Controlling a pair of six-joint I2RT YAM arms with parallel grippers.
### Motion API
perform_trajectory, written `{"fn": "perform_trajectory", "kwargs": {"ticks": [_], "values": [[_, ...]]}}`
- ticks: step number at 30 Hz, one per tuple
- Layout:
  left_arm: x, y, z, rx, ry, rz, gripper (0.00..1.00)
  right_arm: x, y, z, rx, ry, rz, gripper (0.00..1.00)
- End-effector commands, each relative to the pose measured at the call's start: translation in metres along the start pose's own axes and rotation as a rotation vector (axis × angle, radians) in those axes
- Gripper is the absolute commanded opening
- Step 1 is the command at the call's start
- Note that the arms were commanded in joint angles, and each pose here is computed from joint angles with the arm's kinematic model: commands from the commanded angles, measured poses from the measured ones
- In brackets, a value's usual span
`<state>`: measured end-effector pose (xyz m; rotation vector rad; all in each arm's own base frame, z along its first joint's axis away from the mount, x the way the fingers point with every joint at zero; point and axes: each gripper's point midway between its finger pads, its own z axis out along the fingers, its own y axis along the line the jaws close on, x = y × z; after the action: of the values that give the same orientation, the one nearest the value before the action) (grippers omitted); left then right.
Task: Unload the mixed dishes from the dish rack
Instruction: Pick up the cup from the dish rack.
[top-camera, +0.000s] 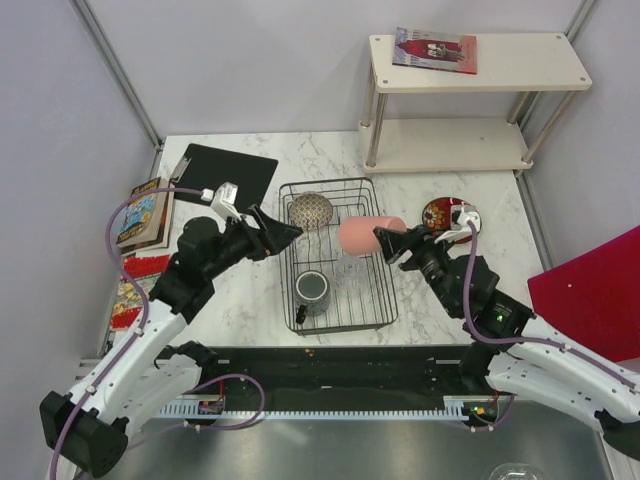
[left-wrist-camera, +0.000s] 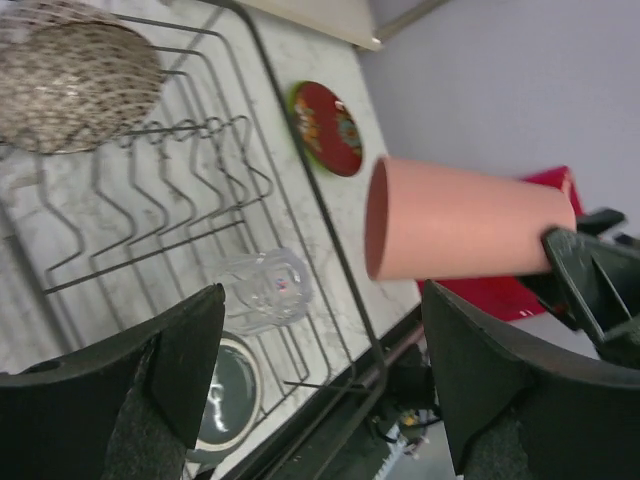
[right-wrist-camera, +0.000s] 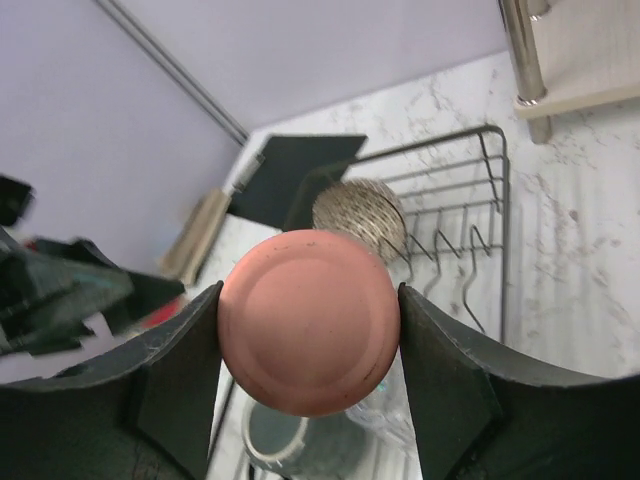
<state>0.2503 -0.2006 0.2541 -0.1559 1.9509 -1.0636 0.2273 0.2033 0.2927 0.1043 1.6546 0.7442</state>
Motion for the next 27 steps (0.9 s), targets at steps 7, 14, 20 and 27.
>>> {"fn": "perform_trajectory", "kwargs": {"ticks": [7,14,20,27], "values": [[0.008,-0.091,-0.021,0.583,0.088,-0.065,0.87,-0.073,0.074,0.005,-0.545,-0.164,0.519,0.0],[-0.002,-0.094,-0.026,0.579,0.035,-0.04,0.86,-0.047,0.081,0.03,-0.566,-0.061,0.523,0.0],[-0.011,-0.093,-0.026,0.552,0.003,-0.019,0.86,-0.038,0.085,0.035,-0.589,-0.027,0.52,0.0],[-0.011,-0.095,-0.023,0.572,0.009,-0.018,0.77,-0.015,0.098,0.044,-0.642,0.093,0.517,0.0]]}}
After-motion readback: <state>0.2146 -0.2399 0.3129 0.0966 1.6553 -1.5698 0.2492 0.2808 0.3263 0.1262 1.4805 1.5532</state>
